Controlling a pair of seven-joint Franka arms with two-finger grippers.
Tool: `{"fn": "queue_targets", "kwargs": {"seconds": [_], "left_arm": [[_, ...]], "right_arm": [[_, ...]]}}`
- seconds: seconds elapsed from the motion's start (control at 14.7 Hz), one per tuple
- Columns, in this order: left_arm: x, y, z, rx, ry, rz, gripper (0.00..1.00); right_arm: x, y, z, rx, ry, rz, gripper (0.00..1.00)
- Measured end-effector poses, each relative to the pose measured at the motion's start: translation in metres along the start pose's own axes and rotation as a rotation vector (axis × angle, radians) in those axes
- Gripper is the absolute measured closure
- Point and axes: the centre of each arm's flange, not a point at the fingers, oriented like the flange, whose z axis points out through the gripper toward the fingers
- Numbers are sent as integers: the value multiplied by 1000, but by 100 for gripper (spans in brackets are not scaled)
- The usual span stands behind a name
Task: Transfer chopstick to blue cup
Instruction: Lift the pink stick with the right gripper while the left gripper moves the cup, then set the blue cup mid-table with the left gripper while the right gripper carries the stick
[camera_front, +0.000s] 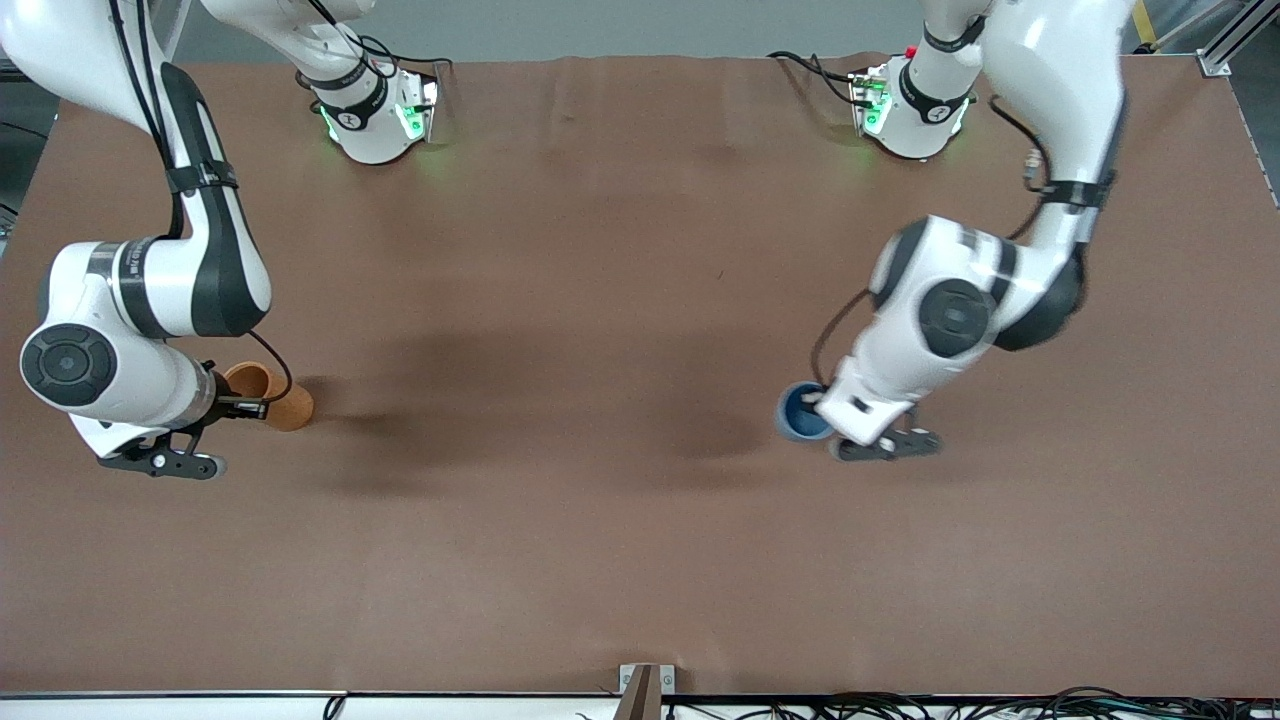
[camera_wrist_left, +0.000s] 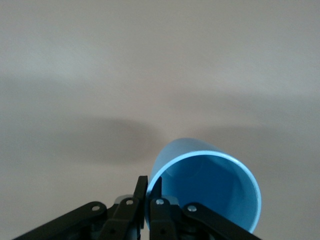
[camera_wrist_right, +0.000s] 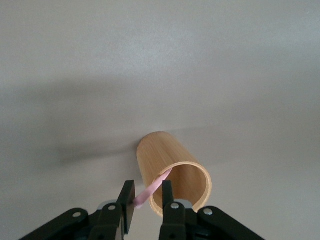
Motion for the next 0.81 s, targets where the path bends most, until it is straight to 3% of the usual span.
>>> {"fn": "queue_targets", "kwargs": {"seconds": [0.07, 0.2, 0.41, 0.81], "left_arm": [[-17, 24, 4, 1, -6, -17, 95], [-47, 62, 15, 9, -18, -31, 95], [-73, 94, 34, 11, -23, -43, 95], [-78, 106, 79, 6, -29, -38, 95]], "right_arm": [[0, 0, 0, 0, 0, 0, 73], [0, 0, -1, -7, 2, -3, 89], [0, 0, -1, -8, 1, -3, 90], [-10, 10, -38, -12, -3, 10, 90]]}}
